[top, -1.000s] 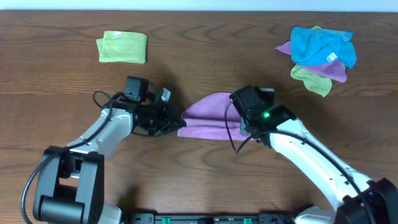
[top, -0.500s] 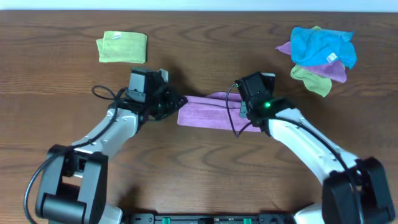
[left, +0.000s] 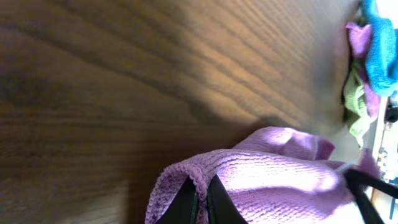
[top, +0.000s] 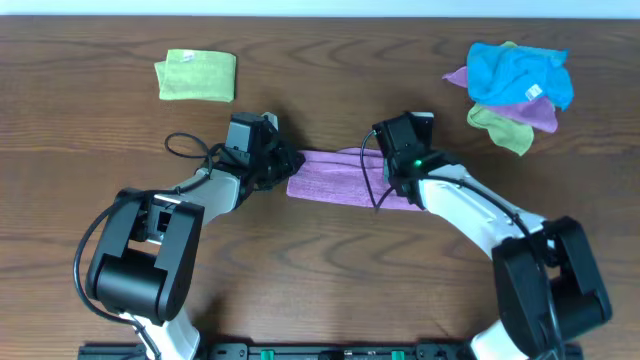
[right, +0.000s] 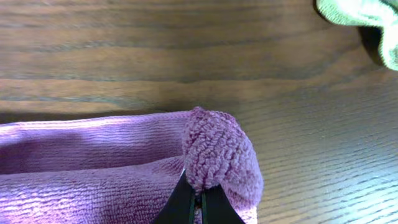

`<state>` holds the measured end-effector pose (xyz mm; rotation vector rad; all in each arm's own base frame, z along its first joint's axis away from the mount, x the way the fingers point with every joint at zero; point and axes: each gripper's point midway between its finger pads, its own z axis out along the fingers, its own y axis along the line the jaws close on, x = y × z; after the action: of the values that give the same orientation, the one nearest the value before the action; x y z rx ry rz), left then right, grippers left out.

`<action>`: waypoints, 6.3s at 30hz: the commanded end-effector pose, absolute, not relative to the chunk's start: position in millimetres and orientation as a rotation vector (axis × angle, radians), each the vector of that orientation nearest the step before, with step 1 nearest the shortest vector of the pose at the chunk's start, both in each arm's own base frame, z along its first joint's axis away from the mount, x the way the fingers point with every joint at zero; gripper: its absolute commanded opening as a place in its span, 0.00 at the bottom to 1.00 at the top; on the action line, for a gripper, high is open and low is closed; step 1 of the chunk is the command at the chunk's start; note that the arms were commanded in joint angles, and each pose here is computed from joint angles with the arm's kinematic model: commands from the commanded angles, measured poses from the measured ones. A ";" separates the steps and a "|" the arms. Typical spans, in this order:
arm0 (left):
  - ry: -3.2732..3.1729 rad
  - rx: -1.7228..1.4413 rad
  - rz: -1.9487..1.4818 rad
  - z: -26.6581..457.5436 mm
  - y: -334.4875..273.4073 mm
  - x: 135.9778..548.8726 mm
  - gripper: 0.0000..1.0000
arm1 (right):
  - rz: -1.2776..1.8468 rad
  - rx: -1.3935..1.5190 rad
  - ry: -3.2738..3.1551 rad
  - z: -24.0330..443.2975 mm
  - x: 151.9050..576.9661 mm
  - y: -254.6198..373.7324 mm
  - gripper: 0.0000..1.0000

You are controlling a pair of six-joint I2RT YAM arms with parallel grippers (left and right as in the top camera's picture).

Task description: Fold the cloth

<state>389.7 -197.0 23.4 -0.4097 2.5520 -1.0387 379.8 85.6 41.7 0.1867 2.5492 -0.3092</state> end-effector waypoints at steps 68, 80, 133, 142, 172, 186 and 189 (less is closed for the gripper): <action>2.581 -0.428 -0.850 23.1 -220.1 377.1 0.38 | 0.175 0.891 2.773 46.8 256.9 91.1 0.97; 2.629 -0.448 -0.816 3.2 -217.2 372.5 0.37 | 0.153 1.070 2.675 31.0 259.4 72.1 0.98; 2.759 -0.432 -0.801 -10.0 -224.5 342.2 0.29 | 0.227 0.732 2.276 -11.7 313.7 54.1 0.01; 2.763 -0.415 -0.855 -6.9 -230.6 340.4 0.20 | 0.262 0.490 2.284 15.4 338.2 75.8 0.01; 2.706 -0.423 -0.865 -1.3 -227.0 354.1 0.17 | 0.420 0.037 2.157 113.9 365.0 182.1 0.01; 2.634 -0.341 -0.894 30.8 -208.7 368.2 0.13 | 0.455 -0.044 2.190 109.2 375.6 221.8 0.01; 2.635 -0.345 -0.873 33.5 -201.0 368.6 0.12 | 0.454 -0.074 2.207 106.0 377.8 231.9 0.01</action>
<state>367.2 -207.0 23.7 -0.3900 2.6568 -0.8777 374.9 217.6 104.0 -0.0220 2.2064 0.4462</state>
